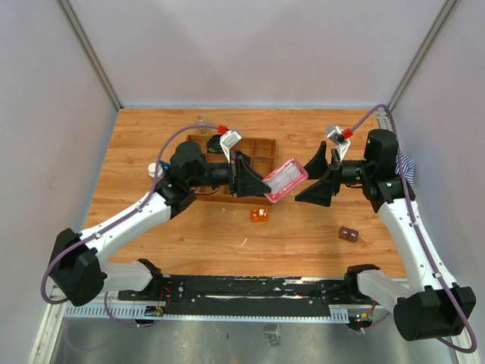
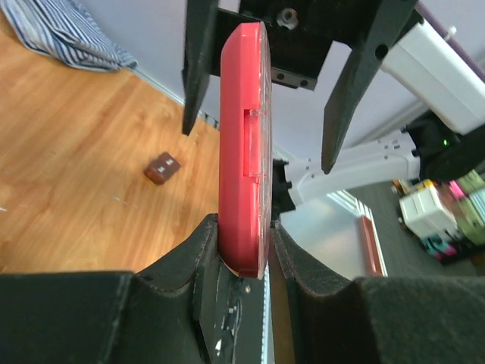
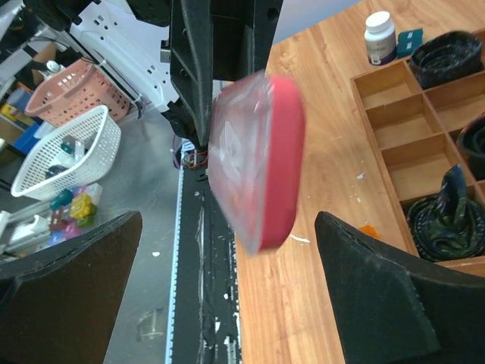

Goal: Sort the pills into containers
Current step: Open the pill container at the center of the board.

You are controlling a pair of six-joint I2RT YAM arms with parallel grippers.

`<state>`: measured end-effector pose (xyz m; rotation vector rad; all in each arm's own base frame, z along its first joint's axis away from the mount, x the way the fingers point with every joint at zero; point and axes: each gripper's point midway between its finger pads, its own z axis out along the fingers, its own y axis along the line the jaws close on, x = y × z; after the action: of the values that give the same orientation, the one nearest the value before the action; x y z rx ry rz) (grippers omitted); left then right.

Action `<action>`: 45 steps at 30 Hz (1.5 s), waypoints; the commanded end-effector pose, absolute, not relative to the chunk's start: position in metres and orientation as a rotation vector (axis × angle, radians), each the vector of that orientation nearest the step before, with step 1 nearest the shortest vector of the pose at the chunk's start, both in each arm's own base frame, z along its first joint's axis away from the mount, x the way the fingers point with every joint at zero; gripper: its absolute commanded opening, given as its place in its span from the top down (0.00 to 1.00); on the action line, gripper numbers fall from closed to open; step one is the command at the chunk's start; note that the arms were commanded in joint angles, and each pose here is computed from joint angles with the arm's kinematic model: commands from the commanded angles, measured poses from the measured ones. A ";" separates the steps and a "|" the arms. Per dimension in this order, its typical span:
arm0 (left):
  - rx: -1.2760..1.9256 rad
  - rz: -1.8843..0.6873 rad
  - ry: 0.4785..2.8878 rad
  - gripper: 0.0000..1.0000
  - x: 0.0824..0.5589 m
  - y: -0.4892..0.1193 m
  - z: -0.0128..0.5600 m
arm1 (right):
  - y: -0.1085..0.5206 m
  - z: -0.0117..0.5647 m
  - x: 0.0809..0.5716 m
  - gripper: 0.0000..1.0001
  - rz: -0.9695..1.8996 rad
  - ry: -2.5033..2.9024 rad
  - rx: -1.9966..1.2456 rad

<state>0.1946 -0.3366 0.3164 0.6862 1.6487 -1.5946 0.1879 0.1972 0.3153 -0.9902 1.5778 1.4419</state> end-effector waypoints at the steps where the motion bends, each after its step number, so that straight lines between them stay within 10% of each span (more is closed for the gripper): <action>1: 0.906 -1.676 1.659 1.00 0.179 -0.344 0.310 | 0.197 0.319 0.192 0.02 1.520 1.622 -0.899; 8: 0.954 -1.689 1.679 1.00 0.188 -0.354 0.304 | 0.202 0.312 0.201 0.08 1.558 1.711 -0.794; 19: 0.927 -1.682 1.641 0.99 0.193 -0.356 0.313 | 0.206 0.301 0.199 0.73 1.635 1.768 -0.753; 23: 0.835 -1.698 1.613 0.64 0.195 -0.354 0.316 | 0.207 0.303 0.200 0.98 1.672 1.788 -0.714; 32: 0.383 -1.765 1.171 0.01 0.183 -0.301 0.333 | 0.199 0.307 0.230 0.99 1.754 1.848 -0.359; 45: -0.089 -1.865 1.160 0.04 0.229 -0.323 0.324 | 0.179 0.311 0.276 0.99 1.857 1.710 0.106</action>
<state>0.2104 -0.3274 0.2973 0.0524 1.2911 -1.8412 0.2725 0.1861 0.2798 0.1209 1.8539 1.8544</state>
